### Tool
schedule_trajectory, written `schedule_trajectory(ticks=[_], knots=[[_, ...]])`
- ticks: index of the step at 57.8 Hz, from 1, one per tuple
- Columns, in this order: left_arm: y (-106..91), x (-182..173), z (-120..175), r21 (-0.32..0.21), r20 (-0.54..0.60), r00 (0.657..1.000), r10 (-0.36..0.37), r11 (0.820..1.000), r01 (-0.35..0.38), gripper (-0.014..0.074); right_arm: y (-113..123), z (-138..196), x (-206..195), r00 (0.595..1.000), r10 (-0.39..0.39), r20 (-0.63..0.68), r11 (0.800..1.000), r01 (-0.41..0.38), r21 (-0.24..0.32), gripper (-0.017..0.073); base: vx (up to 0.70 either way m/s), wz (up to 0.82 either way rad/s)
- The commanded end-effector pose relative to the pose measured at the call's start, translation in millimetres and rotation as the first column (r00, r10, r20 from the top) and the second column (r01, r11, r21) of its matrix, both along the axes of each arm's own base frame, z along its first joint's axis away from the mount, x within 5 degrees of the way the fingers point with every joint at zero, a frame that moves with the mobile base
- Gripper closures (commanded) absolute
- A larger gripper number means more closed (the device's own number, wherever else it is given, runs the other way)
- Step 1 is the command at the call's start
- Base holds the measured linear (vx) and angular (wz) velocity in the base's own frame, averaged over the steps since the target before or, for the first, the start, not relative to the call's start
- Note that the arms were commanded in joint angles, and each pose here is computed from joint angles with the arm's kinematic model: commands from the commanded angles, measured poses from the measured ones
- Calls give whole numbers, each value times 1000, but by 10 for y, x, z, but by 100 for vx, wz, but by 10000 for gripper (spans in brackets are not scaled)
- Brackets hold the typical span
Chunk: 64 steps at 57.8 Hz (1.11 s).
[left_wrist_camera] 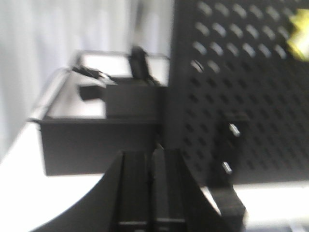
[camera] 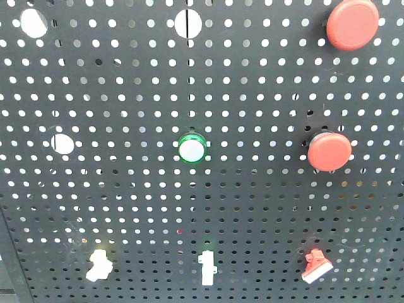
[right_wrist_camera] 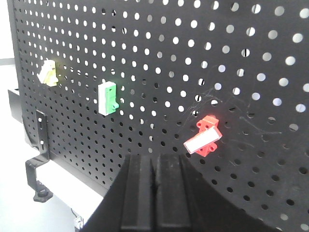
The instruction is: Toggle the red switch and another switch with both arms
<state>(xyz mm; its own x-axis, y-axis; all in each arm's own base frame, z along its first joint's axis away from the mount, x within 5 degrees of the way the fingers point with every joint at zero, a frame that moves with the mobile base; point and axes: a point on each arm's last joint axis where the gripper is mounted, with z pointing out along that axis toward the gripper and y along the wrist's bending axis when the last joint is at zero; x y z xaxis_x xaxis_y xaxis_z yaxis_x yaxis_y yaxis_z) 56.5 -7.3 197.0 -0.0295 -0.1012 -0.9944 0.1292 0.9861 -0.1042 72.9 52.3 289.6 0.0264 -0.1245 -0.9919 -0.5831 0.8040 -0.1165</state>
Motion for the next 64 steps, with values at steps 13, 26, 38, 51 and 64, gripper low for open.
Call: schedule_trajectory(ticks=[13,26,38,51,64], knots=[[25,-10,49,12,119,992,47,999,-49,591,-24,153,16,997,-33,70,998,30,47,565,0,0],[25,-10,51,11,118,992,47,999,-49,591,-24,153,15,997,-33,70,998,30,46,565,0,0],[25,-10,51,11,118,992,47,999,-49,591,-24,153,15,997,-33,70,998,30,46,565,0,0],[25,-10,51,11,118,992,47,999,-49,591,-23,152,15,997,-32,69,999,29,46,565,0,0],[25,-10,51,11,118,992,47,999,-49,591,-76,136,49,990,-98,99,995,100,-19,565,0,0]])
